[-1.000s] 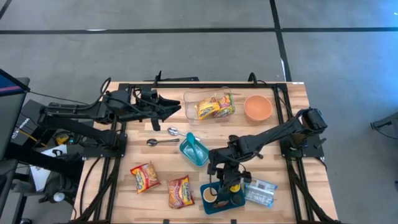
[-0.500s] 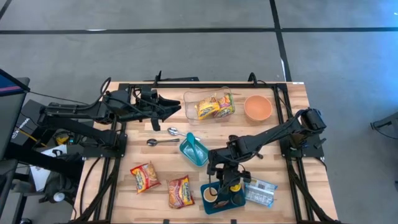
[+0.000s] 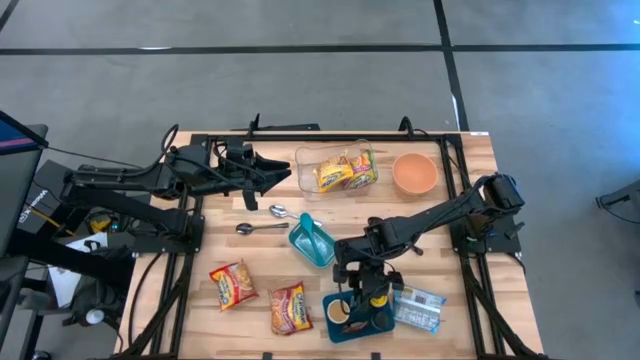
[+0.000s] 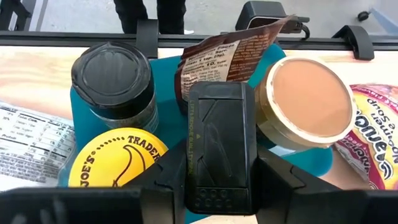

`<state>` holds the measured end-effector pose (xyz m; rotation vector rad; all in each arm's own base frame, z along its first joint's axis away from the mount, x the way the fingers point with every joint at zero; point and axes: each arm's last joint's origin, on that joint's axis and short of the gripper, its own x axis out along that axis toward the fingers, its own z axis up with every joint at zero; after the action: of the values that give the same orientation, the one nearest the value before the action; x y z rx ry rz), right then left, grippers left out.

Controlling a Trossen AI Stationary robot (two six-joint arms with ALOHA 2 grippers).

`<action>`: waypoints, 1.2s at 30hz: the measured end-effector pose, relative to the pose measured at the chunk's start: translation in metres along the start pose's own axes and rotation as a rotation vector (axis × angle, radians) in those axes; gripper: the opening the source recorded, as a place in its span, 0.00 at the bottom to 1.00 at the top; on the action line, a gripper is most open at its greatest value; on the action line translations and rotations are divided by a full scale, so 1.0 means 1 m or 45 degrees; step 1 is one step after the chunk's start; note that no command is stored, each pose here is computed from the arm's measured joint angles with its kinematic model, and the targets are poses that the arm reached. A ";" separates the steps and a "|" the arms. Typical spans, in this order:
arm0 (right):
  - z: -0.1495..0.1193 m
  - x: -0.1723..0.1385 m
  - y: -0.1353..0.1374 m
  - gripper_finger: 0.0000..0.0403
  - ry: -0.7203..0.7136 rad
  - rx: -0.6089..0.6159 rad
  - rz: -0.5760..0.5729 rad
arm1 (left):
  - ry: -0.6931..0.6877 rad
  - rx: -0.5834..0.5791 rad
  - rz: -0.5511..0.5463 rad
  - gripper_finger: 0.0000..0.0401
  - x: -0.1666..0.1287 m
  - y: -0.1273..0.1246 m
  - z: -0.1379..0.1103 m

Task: Pick & Place Food Item
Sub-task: Put the black seasoning can into the blue bin

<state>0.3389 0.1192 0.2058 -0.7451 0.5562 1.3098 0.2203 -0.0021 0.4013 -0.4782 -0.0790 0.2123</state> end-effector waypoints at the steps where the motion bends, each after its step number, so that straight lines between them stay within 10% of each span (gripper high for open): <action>1: 0.000 0.000 0.000 0.30 0.000 -0.003 0.001 | 0.000 0.000 0.001 0.31 0.000 0.000 0.000; 36: -0.005 0.003 0.005 0.30 0.006 -0.043 0.034 | 0.000 0.000 -0.001 0.31 0.000 0.000 0.000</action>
<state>0.3348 0.1180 0.1991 -0.7705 0.5506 1.3453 0.2203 -0.0022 0.4013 -0.4781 -0.0789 0.2111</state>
